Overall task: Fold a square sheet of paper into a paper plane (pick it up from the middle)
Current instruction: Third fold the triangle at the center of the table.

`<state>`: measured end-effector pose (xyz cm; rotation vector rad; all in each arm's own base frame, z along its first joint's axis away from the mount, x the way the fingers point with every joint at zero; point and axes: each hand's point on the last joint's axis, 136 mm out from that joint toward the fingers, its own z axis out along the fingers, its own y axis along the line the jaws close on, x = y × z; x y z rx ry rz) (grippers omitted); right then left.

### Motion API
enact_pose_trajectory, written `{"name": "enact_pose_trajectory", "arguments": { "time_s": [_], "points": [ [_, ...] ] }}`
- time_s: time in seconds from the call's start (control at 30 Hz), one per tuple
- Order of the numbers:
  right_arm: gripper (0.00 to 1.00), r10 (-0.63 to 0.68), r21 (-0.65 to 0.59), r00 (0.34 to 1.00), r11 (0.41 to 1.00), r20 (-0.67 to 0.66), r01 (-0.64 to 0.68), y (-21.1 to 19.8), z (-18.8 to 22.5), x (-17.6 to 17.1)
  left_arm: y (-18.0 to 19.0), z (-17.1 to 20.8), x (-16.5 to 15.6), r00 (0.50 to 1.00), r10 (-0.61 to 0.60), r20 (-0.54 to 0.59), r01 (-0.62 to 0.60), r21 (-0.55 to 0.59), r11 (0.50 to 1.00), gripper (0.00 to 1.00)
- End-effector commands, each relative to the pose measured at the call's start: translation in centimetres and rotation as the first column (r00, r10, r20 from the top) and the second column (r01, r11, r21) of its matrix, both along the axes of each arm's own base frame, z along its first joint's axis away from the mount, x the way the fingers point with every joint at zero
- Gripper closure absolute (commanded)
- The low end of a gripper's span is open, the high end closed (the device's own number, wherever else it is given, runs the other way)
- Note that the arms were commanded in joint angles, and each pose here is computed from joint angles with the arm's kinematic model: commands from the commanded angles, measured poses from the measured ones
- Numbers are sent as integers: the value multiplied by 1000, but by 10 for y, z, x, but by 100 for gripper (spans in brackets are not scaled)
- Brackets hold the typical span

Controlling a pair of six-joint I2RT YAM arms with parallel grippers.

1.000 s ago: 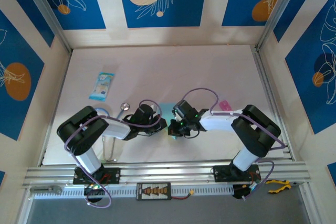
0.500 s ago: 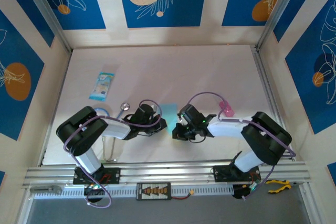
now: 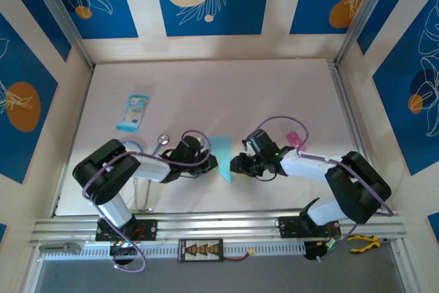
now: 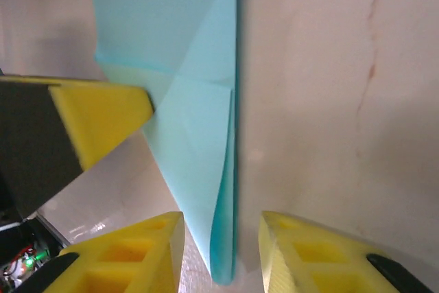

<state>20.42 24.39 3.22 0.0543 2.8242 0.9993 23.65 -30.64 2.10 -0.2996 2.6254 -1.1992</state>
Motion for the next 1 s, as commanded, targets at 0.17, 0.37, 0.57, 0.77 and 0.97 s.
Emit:
{"name": "enact_pose_trajectory", "arguments": {
  "time_s": [0.17,0.37,0.57,0.77,0.97],
  "points": [
    [67,43,77,999,996,-25,-41,19,-1,10,1,-3,-4,1000,-22,10,22,23,999,93],
    [67,20,49,1000,999,-4,-20,16,-2,24,1,-3,-5,1000,-28,6,28,21,999,92],
    [67,16,34,1000,999,17,-16,12,-3,37,0,-3,-5,999,-32,9,31,22,999,92],
    [69,25,43,999,999,30,-26,12,-2,46,-2,-3,-5,999,-34,7,34,18,999,92],
    [70,43,51,999,998,9,-43,15,-7,48,-2,-4,-5,999,-35,3,35,16,999,92]
  ]
}}
